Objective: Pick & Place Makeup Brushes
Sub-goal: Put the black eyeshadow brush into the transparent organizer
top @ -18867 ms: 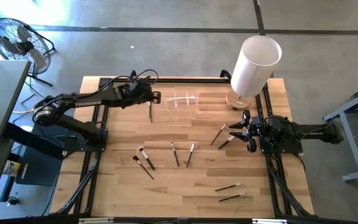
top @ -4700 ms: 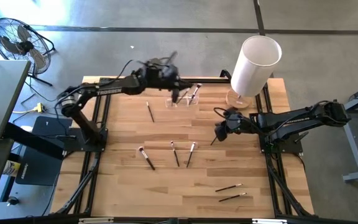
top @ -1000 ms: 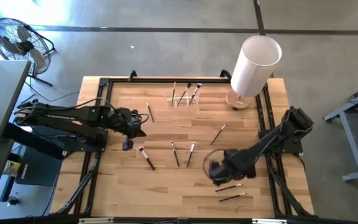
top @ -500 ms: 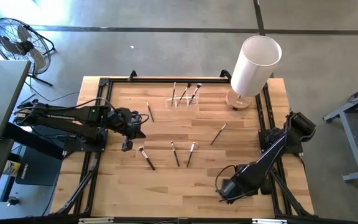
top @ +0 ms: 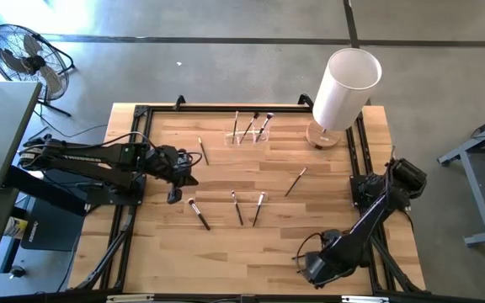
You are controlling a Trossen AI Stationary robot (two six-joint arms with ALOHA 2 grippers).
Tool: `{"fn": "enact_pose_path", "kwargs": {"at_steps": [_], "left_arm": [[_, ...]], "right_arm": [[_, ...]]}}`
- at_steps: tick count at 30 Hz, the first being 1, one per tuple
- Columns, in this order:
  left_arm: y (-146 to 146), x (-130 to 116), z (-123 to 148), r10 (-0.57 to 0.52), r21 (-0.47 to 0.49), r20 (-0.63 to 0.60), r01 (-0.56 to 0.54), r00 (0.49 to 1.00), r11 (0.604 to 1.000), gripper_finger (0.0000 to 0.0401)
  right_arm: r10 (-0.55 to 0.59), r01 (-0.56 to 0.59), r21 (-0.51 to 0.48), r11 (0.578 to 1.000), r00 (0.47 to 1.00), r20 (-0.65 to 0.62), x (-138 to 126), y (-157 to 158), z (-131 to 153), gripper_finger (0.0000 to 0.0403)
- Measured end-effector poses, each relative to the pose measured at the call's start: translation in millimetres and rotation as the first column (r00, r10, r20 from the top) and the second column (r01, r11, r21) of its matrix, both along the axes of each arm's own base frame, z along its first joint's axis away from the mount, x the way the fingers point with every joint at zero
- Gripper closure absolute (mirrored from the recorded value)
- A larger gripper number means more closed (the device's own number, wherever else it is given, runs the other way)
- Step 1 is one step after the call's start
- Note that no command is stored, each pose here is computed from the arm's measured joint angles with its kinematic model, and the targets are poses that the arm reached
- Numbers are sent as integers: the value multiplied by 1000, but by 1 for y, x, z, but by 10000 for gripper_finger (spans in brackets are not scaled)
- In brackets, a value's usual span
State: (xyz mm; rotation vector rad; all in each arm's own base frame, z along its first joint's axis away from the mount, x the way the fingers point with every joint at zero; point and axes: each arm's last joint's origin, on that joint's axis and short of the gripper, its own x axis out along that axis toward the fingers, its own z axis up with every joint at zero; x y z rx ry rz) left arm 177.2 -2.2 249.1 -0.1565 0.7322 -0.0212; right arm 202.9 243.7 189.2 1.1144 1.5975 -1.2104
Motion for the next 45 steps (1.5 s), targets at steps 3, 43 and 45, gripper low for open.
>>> {"fn": "enact_pose_path", "kwargs": {"at_steps": [3, 43, 45], "left_arm": [[0, 1, 2, 4, 4, 22, -4, 1000, 1000, 401], [0, 4, 5, 113, -118, 50, -107, 992, 987, 401], [0, 4, 5, 116, -118, 52, -110, 992, 987, 401]], "right_arm": [[185, -183, -29, 983, 977, 103, -3, 3, -1, 285], [949, -984, -108, 141, 103, 296, -42, 8, -53, 336], [952, -982, -129, 140, 97, 291, -42, 8, -53, 336]]}}
